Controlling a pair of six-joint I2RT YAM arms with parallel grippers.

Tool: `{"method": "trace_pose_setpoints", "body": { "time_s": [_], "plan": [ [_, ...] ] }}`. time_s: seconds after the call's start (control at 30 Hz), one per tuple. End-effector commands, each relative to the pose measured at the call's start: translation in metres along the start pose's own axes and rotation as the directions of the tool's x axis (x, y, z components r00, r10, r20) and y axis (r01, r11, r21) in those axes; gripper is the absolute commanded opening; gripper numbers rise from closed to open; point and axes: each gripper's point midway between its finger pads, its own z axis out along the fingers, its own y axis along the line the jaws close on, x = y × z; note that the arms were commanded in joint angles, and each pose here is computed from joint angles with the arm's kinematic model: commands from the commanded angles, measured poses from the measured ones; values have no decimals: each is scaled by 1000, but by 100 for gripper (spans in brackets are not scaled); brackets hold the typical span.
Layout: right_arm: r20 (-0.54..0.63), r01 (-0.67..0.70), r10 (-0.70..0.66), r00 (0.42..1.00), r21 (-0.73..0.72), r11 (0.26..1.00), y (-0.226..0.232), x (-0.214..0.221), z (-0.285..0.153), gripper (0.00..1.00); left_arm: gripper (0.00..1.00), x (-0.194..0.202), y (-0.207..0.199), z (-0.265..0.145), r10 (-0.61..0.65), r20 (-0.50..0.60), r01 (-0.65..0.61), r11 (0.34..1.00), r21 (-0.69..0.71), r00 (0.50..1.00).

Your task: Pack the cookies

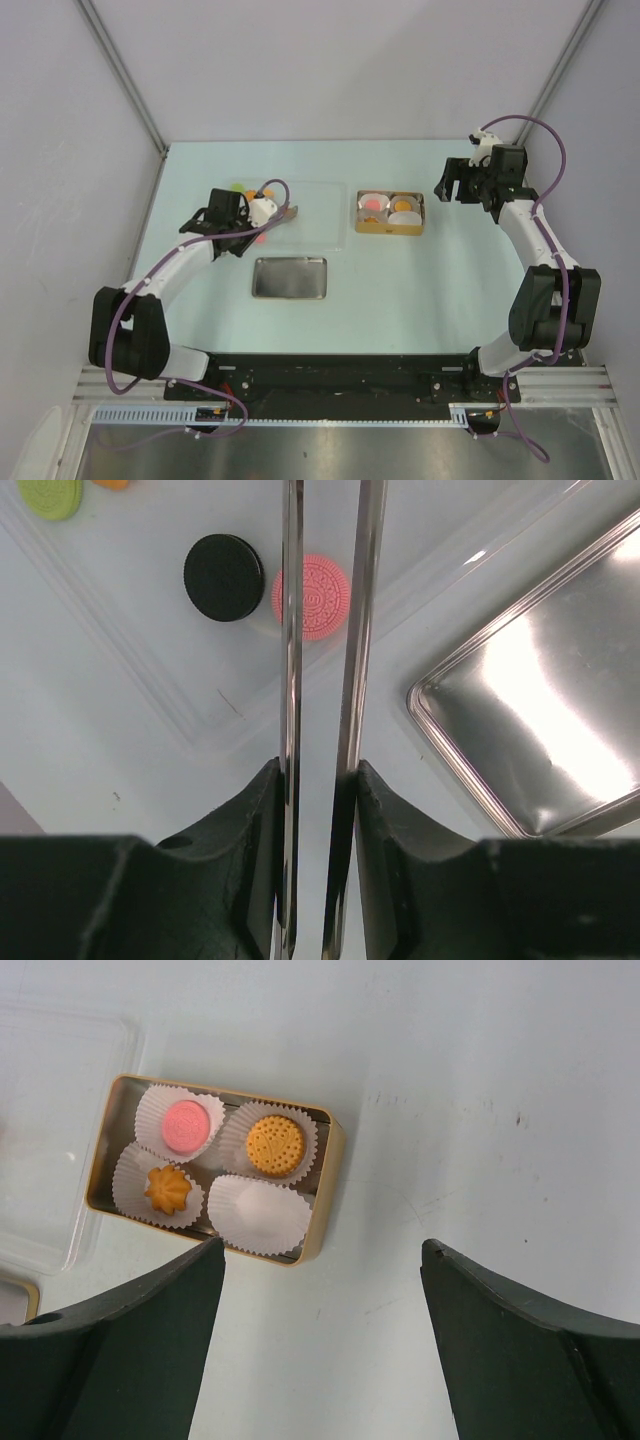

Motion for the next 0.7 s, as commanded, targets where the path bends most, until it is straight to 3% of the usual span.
{"method": "trace_pose_setpoints", "body": {
  "time_s": [0.0, 0.67],
  "plan": [
    [-1, -1, 1, 1000, -4, 1000, -1, 0, 2, 84, 35, -29, 9, -18, 3, 92, 0, 1000, -23, 996],
    [2, -1, 1, 1000, -5, 1000, 0, -1, 2, 84, 35, -51, 7, -32, -11, 141, 9, 1000, 13, 990]
  ]
}}
